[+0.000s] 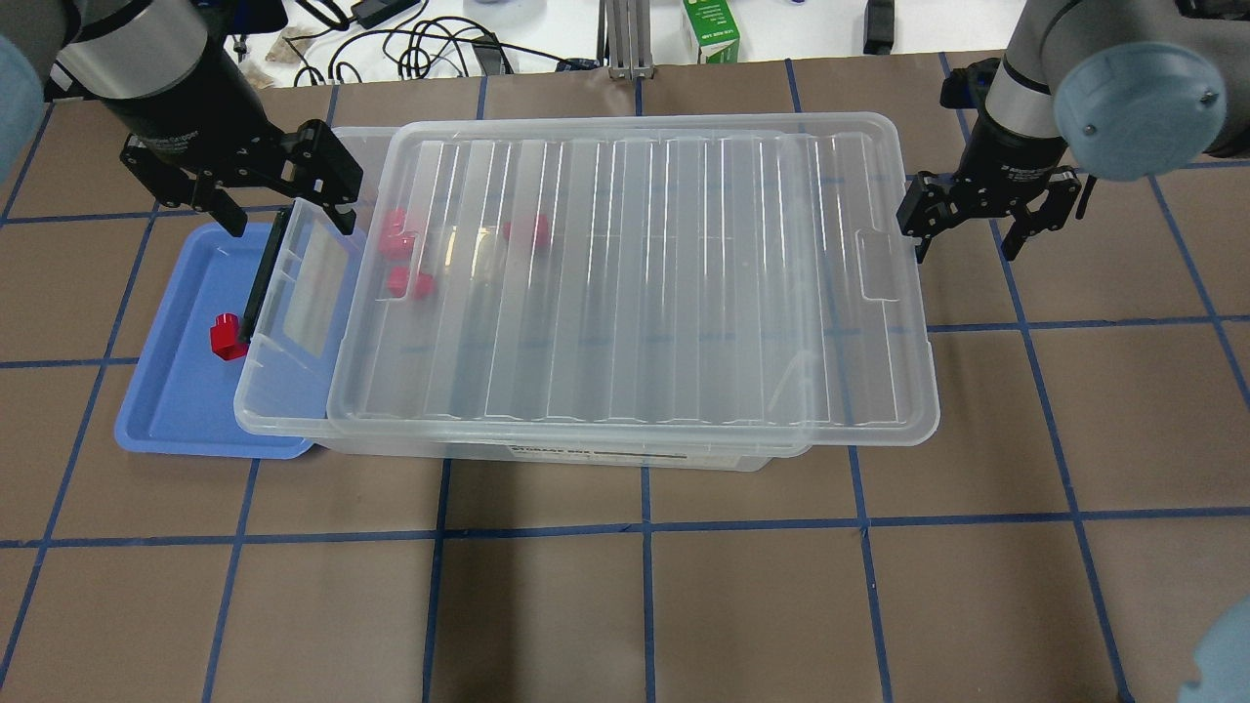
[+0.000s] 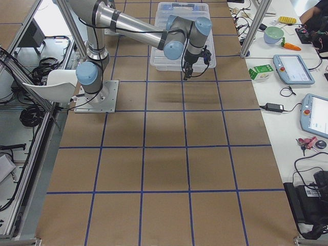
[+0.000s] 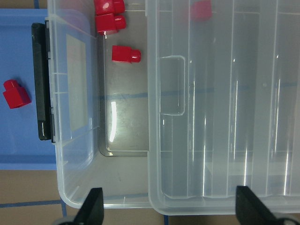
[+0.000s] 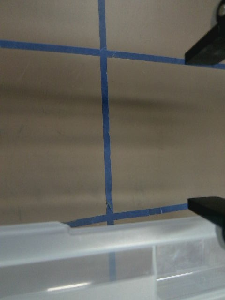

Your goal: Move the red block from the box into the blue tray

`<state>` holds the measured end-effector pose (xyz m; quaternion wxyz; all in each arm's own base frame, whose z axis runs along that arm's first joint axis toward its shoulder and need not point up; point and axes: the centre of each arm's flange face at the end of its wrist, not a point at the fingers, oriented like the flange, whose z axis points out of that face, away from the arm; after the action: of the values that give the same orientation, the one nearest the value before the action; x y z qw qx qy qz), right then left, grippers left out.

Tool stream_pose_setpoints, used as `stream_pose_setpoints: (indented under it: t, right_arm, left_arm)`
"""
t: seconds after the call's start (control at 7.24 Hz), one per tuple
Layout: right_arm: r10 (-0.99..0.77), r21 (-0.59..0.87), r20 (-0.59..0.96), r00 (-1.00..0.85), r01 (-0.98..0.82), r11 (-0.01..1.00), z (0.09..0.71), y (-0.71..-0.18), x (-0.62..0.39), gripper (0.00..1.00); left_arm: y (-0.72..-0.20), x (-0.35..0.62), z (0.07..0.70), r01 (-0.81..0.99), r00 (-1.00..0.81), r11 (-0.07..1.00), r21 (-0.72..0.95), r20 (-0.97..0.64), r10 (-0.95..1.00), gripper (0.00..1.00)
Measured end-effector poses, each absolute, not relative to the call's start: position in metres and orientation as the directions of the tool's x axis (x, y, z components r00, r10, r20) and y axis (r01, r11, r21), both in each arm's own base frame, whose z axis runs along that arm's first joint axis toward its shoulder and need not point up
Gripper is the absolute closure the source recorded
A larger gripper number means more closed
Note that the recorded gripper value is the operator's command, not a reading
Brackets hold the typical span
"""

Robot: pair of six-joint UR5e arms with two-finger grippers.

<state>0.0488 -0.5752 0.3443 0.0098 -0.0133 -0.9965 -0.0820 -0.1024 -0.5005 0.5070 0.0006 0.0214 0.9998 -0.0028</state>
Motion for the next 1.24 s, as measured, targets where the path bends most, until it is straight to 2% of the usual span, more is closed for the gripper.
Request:
stream_pose_setpoints:
  t: [1.24]
  right_arm:
    - [-0.005, 0.167, 0.001, -1.0, -0.005, 0.986, 0.339, -0.571, 0.103, 0.0]
  left_arm:
    - [-0.503, -0.101, 0.508, 0.03, -0.999, 0.999, -0.033, -0.03, 0.029, 0.0]
